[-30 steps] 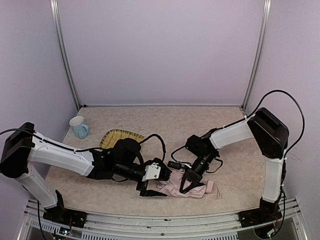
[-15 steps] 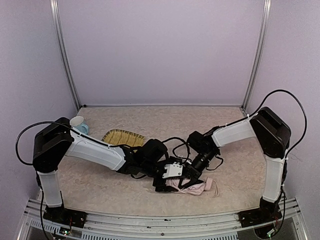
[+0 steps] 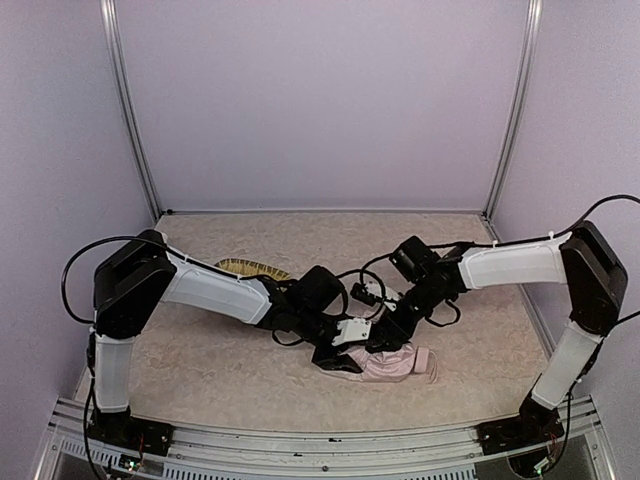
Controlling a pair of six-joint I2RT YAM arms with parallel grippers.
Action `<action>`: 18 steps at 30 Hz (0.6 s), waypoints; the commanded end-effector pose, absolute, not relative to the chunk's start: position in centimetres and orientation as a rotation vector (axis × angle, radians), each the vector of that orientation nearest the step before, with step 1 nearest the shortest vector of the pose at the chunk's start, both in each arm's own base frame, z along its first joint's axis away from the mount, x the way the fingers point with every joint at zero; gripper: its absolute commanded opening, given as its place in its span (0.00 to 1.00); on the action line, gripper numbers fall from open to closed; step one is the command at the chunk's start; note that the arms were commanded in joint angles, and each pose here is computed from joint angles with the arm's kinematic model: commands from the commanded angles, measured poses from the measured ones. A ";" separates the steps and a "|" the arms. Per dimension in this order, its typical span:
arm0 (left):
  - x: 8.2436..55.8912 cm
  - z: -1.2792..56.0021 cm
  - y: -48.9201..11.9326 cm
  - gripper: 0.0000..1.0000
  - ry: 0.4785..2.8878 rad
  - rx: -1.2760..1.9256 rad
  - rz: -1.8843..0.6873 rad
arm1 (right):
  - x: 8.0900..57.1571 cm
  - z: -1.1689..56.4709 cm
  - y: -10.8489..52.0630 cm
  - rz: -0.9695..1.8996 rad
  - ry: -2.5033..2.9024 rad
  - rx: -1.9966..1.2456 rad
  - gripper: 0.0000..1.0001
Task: Put away the umbrella
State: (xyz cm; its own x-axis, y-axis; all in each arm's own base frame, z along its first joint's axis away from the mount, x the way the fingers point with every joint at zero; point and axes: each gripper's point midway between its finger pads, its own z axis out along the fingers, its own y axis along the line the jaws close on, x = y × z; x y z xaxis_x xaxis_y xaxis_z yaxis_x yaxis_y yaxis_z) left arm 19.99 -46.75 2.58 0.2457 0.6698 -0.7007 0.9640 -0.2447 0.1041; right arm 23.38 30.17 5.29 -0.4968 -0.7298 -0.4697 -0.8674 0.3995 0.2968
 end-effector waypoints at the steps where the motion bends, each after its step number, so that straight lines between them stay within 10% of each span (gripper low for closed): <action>1: 16.4 -7.1 -38.4 0.51 2.061 2.111 -0.779 | 25.9 9.3 28.9 0.469 2.213 -1.365 0.79; 18: 15.6 -5.5 -38.8 0.38 2.148 1.999 -1.157 | 17.0 14.6 30.4 0.353 1.668 -1.518 0.81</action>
